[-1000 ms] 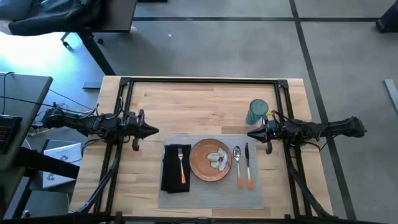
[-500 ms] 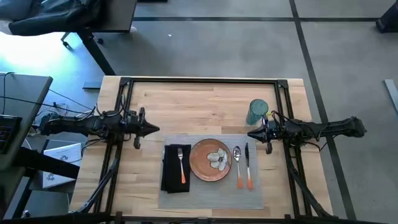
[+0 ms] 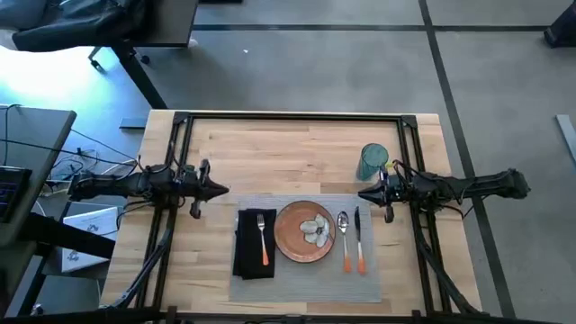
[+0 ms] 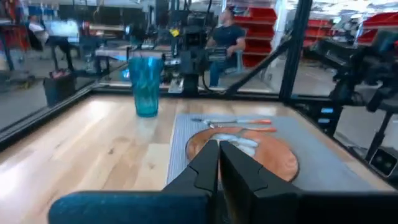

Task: Set table place
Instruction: Return to Home Position

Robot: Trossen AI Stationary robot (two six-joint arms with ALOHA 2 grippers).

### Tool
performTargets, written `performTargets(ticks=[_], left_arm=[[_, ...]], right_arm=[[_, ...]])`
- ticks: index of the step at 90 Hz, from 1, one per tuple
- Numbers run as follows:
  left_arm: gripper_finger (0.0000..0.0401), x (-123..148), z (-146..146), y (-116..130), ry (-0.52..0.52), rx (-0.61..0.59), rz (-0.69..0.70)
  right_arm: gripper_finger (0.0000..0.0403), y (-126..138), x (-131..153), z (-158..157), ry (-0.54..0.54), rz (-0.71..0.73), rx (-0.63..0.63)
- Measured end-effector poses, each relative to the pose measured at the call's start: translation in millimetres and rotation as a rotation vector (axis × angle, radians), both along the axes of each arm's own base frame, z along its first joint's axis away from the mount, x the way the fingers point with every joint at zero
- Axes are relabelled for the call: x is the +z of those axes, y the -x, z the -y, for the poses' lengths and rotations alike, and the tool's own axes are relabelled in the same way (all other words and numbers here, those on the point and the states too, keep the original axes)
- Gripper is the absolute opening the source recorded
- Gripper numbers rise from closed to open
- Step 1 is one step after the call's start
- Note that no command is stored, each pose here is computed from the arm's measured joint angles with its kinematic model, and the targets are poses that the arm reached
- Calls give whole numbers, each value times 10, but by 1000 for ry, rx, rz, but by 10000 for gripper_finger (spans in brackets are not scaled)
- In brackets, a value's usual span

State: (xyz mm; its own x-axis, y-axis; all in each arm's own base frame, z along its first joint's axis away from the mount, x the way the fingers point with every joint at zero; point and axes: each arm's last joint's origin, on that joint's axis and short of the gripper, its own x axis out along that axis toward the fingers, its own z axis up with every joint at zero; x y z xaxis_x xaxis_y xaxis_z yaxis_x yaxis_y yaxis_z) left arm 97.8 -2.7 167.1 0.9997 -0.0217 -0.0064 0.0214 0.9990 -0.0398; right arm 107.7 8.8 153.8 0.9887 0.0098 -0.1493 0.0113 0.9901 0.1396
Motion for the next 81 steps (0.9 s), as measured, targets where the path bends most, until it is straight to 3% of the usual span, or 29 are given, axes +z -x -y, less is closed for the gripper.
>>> performTargets(ticks=[81], left_arm=[[0,12,-21,9,9,32,15]], right_arm=[[20,0,0,-1,0,-2,2]])
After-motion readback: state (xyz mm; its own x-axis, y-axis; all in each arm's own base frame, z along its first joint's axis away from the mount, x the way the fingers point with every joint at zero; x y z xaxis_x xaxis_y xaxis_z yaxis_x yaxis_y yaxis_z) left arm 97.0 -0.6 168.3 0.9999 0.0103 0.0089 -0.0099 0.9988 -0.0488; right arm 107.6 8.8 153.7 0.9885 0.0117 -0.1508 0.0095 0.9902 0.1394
